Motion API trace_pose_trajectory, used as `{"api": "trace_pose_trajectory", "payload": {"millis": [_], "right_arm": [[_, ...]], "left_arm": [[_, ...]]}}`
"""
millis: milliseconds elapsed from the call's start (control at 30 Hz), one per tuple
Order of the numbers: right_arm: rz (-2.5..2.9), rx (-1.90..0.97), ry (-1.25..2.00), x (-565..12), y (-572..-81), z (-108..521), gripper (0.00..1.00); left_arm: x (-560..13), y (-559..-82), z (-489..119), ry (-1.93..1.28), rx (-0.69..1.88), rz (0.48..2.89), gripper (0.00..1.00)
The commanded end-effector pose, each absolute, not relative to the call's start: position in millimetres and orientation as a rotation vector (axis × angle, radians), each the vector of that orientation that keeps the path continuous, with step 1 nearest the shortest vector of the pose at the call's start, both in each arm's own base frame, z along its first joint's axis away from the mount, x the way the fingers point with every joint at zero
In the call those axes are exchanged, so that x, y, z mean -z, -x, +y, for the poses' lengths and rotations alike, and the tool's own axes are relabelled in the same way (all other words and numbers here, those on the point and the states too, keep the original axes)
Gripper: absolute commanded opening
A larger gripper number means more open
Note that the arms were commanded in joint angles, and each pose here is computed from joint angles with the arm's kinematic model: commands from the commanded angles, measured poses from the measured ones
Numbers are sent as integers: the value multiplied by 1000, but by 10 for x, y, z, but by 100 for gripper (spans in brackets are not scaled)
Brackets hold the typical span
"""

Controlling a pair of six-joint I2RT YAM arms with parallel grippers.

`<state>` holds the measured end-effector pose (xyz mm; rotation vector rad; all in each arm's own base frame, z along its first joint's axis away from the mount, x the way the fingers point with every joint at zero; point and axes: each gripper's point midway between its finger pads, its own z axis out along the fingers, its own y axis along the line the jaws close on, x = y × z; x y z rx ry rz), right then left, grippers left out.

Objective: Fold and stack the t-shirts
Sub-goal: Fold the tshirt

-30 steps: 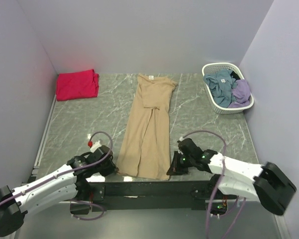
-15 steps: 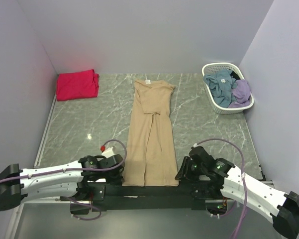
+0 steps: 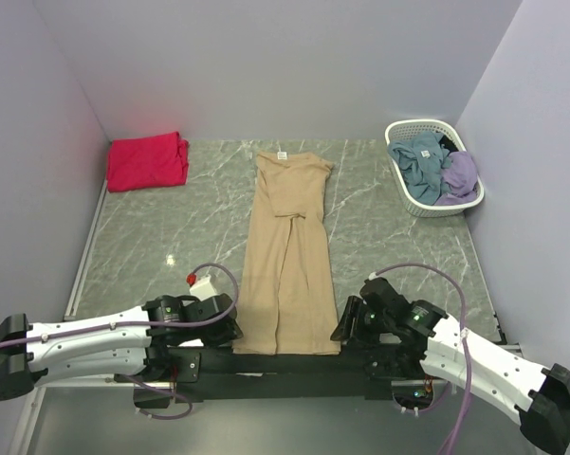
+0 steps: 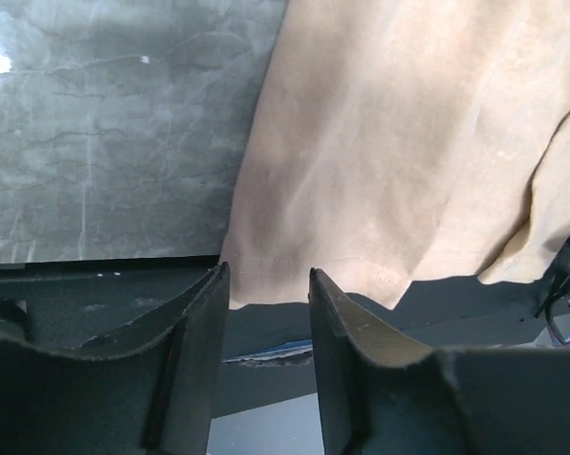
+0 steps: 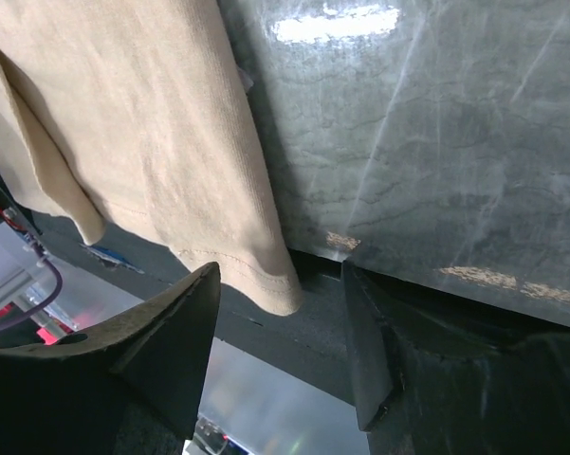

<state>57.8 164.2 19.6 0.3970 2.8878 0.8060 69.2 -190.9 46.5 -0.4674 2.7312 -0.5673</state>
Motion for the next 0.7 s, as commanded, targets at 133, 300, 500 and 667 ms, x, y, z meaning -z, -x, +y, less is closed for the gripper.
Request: {"api": "trace_pose_trajectory", "payload": {"millis": [133,300,500,667], "right_arm": [[2901,-881,-376,-157,-546,1738,58],[2904,-883,-366,-156,-550,1751,57],[2907,-898,-352,-133,-547,1774,51],[2920,-954,-333,-107,-518,1845,37]], "left_arm": [[-250,-604,-1785,466,462,2783,47],[-133,-559,-1740,448,397,2814,49],[-56,-585,-1792,455,423,2800,50],[-71,-602,-1867,441,452,2797,41]]}}
